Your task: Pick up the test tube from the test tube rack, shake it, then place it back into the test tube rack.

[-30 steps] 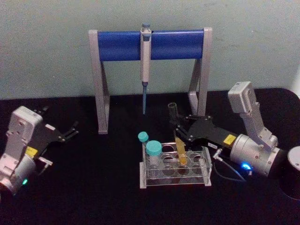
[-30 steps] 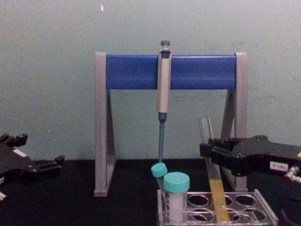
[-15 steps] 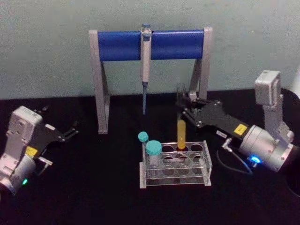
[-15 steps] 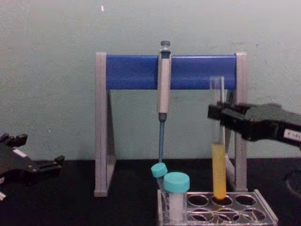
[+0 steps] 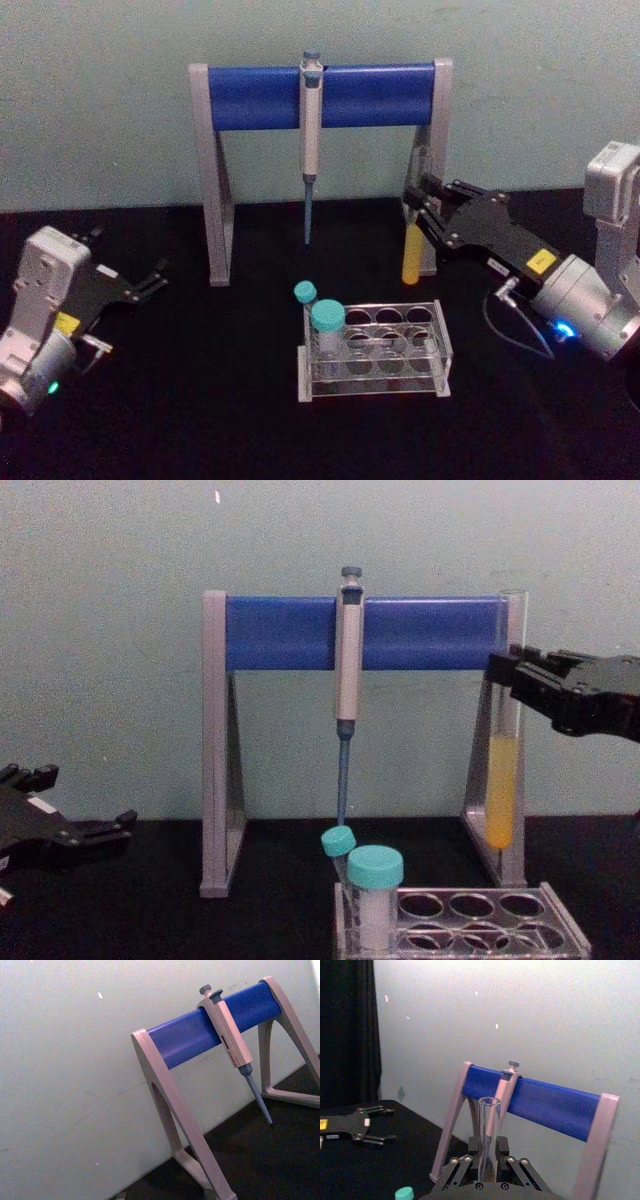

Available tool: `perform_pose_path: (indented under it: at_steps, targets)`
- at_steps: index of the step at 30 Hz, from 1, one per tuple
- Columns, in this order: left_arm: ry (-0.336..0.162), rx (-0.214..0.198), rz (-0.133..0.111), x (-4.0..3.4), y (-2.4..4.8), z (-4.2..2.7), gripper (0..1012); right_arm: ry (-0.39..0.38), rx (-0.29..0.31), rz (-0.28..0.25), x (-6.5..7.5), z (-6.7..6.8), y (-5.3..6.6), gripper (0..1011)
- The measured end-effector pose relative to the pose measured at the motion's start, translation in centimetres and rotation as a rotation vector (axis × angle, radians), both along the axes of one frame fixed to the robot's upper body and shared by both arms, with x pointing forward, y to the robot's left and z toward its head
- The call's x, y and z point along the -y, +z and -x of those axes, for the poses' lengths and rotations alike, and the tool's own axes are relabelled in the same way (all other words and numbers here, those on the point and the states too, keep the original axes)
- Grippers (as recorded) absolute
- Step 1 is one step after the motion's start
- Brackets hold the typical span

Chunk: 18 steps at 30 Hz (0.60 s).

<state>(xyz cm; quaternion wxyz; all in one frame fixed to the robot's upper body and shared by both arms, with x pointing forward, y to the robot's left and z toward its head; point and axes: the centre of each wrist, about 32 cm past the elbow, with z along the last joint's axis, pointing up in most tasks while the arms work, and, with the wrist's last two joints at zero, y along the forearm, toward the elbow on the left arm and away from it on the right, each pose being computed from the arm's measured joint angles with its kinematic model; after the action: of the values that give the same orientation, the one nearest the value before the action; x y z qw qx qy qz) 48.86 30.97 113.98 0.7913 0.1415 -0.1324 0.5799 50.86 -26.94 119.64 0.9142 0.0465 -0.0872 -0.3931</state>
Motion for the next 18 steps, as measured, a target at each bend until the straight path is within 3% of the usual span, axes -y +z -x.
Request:
perform_pose_path:
  at_steps: [11, 18]
  targets:
    - [0.000, 0.000, 0.000, 0.00, 0.00, 0.00, 1001, -0.033, 0.000, 0.000, 0.25, -0.01, -0.31, 228]
    - [0.000, 0.000, 0.000, 0.00, 0.00, 0.00, 1001, 0.001, -0.002, -0.015, -0.07, -0.32, -0.44, 227]
